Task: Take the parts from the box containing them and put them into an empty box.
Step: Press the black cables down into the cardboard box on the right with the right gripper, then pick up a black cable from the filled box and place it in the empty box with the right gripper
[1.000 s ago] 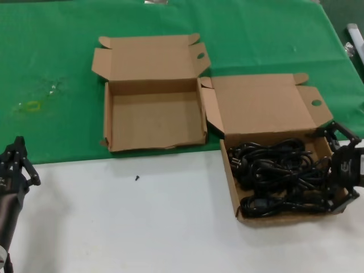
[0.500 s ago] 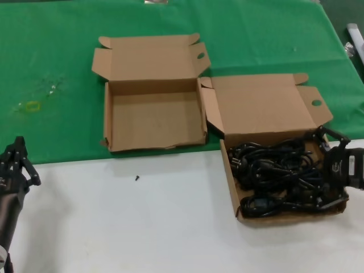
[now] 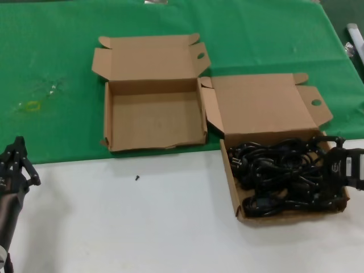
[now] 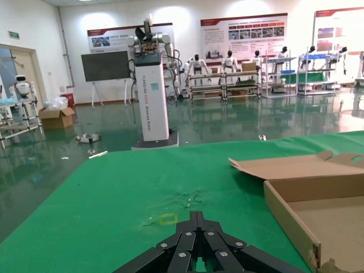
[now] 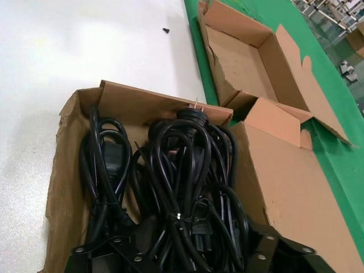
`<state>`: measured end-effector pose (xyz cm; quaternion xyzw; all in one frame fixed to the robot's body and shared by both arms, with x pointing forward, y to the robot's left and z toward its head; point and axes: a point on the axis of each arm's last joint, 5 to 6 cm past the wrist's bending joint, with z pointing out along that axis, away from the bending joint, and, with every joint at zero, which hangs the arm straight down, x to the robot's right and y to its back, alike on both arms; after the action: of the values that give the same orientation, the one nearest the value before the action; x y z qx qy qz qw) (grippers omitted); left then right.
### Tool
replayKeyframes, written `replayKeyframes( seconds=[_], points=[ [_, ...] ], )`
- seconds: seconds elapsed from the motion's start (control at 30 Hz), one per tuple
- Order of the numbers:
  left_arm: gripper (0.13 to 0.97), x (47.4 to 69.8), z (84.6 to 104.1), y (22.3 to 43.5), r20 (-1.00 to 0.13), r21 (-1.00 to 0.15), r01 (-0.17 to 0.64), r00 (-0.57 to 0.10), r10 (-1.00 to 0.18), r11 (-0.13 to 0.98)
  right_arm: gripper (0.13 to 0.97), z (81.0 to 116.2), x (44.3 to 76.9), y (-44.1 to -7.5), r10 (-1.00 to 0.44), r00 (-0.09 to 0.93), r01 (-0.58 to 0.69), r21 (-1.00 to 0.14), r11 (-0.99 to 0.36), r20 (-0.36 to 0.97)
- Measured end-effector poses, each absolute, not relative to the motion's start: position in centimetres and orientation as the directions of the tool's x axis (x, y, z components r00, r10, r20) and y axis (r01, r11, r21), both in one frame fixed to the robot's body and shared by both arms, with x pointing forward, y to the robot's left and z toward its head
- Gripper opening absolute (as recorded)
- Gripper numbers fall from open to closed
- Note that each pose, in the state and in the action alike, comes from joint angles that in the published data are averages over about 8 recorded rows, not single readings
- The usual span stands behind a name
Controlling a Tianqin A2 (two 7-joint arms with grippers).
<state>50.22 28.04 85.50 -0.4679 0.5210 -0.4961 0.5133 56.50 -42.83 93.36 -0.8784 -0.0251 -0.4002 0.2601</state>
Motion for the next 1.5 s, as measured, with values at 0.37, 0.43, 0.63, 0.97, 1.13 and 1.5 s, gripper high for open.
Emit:
replayKeyframes(
  seconds=[0.37,0.43,0.63,0.97,1.13,1.5],
  points=[
    [0.143,50.2,85.5,28.0,-0.071,-0.997,0.022,-0.035,-0.997,0.07,0.43,93.3,56.5,-42.6,-0.162,0.679,0.256,-0.437,-0.862,0.716],
    [0.143,50.2,85.5,28.0,-0.071,-0.997,0.022,-0.035,-0.997,0.07,0.38,93.4,56.5,-42.6,-0.164,0.678,0.255,-0.439,-0.862,0.716],
    [0.143,50.2,85.5,28.0,-0.071,-0.997,0.022,-0.035,-0.997,0.07,0.331,93.9,56.2,-42.9,-0.172,0.677,0.25,-0.443,-0.861,0.716],
    [0.143,50.2,85.5,28.0,-0.071,-0.997,0.022,-0.035,-0.997,0.07,0.229,95.4,55.5,-43.5,-0.19,0.678,0.241,-0.459,-0.855,0.71],
    [0.143,50.2,85.5,28.0,-0.071,-0.997,0.022,-0.035,-0.997,0.07,0.226,96.6,55.5,-43.6,-0.205,0.669,0.244,-0.471,-0.848,0.715],
    [0.143,50.2,85.5,28.0,-0.071,-0.997,0.022,-0.035,-0.997,0.07,0.223,99.6,56.6,-42.8,-0.231,0.618,0.281,-0.485,-0.828,0.751]
  ],
)
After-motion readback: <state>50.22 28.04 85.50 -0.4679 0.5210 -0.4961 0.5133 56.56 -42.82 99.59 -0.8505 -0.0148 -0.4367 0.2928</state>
